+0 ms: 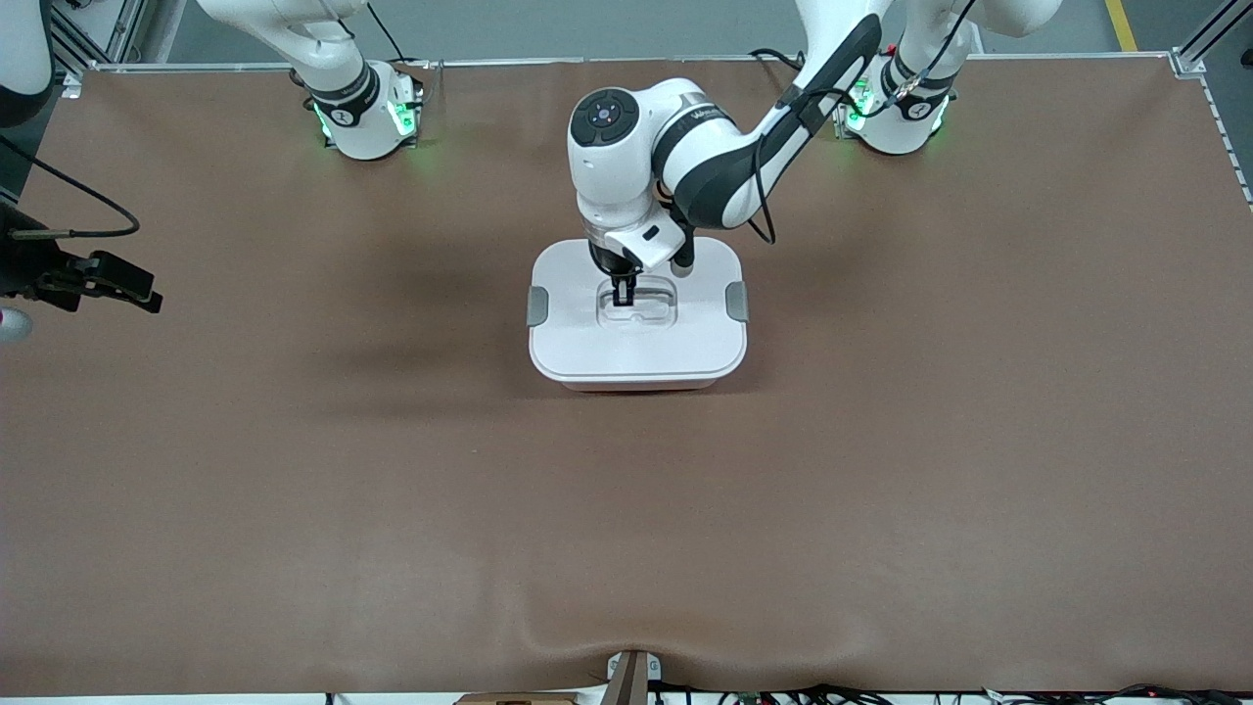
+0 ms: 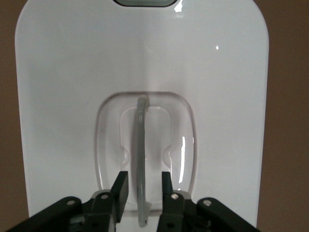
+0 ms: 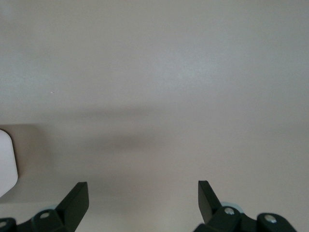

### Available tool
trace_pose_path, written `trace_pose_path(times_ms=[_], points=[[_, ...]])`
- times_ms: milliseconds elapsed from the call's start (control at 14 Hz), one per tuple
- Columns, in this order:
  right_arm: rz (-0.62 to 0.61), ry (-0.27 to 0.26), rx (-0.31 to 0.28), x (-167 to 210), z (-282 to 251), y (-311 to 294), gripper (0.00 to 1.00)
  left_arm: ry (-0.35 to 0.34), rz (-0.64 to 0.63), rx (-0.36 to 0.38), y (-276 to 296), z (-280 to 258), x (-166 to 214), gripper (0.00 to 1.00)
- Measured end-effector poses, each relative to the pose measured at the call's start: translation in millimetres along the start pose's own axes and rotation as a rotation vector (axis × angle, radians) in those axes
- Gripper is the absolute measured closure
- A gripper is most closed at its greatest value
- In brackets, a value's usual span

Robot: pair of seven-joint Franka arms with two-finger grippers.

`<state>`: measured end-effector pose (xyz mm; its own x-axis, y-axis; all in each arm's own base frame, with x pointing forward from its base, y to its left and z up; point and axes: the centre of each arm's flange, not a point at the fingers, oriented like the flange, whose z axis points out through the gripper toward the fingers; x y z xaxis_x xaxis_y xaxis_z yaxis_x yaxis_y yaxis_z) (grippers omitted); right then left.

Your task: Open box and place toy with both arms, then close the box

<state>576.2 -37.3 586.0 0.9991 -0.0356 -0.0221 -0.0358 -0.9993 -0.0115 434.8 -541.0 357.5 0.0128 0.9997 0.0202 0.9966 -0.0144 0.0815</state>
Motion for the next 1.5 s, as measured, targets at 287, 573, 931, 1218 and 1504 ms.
trace_pose_path(times_ms=[287, 573, 931, 1218, 1504], points=[[0.0, 0.01, 0.003, 0.2, -4.4, 0.0, 0.0, -0.019, 0.018, -0.037, 29.9, -31.4, 19.5, 0.17], [0.001, 0.026, 0.002, 0.2, -12.7, 0.7, 0.0, -0.014, 0.127, -0.071, 79.7, -74.5, 66.0, 0.0], [0.003, 0.015, 0.003, -1.1, -12.3, 1.8, 0.0, 0.035, 0.408, -0.088, 153.8, -110.3, 178.1, 0.0], [0.004, 0.015, 0.003, -1.2, -12.2, 2.0, 0.0, 0.087, 0.641, -0.024, 177.8, -135.9, 261.6, 0.0], [0.005, 0.014, 0.003, -1.2, -12.2, 2.9, 0.0, 0.093, 0.82, 0.023, 183.1, -165.8, 321.2, 0.0]])
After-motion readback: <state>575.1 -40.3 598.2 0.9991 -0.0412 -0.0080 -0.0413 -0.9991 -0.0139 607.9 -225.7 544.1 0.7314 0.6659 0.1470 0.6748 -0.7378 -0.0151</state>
